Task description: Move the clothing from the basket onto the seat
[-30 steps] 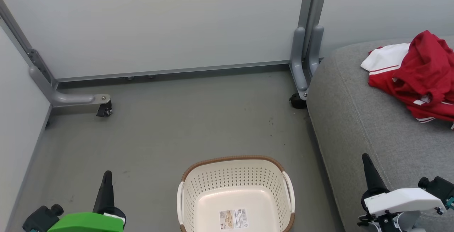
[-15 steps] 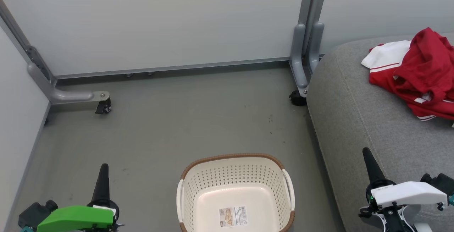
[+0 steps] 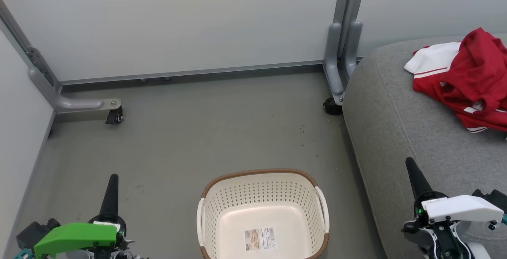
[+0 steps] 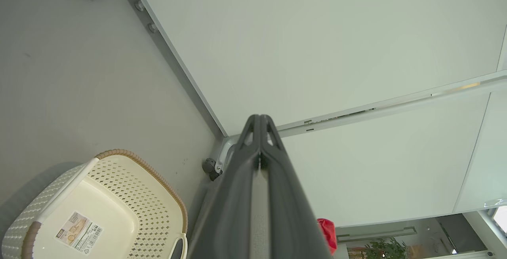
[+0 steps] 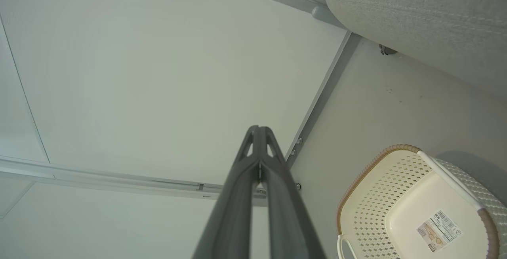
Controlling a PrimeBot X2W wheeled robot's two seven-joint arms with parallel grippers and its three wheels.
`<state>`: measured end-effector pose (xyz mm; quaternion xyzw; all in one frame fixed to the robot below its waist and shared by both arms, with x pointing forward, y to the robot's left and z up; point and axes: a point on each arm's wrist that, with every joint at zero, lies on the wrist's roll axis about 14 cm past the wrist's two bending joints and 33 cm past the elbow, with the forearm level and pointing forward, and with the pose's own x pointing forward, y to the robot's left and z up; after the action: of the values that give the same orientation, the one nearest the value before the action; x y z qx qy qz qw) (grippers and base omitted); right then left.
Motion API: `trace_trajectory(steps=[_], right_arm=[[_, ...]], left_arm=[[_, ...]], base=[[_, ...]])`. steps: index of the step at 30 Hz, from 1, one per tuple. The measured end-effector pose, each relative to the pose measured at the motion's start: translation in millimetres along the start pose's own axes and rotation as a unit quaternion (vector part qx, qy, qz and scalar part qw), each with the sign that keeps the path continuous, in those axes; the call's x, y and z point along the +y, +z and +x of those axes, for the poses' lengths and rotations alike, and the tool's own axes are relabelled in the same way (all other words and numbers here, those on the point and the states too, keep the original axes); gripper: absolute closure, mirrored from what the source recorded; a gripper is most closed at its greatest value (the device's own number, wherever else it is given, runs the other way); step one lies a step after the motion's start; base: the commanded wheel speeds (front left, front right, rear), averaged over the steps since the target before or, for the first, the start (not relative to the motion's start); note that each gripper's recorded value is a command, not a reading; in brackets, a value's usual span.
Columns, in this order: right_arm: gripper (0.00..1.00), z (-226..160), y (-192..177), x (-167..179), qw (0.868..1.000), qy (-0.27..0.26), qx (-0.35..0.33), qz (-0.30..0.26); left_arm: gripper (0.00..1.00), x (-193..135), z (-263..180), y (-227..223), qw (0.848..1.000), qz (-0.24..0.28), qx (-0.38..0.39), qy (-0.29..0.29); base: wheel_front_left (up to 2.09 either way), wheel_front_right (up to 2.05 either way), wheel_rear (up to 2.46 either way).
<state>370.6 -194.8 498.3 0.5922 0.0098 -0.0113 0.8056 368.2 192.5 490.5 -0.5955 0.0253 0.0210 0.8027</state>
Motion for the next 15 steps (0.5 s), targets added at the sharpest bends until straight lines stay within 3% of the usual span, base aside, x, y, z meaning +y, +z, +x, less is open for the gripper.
trace_trajectory(steps=[15], right_arm=[[1.0, 7.6, 2.8, 3.0, 0.998, 0.004, 0.001, 0.065]], left_arm=[[1.0, -3.7, 7.0, 4.7, 0.998, -0.063, 0.0, -0.008]], base=[[0.0, 0.0, 0.0]])
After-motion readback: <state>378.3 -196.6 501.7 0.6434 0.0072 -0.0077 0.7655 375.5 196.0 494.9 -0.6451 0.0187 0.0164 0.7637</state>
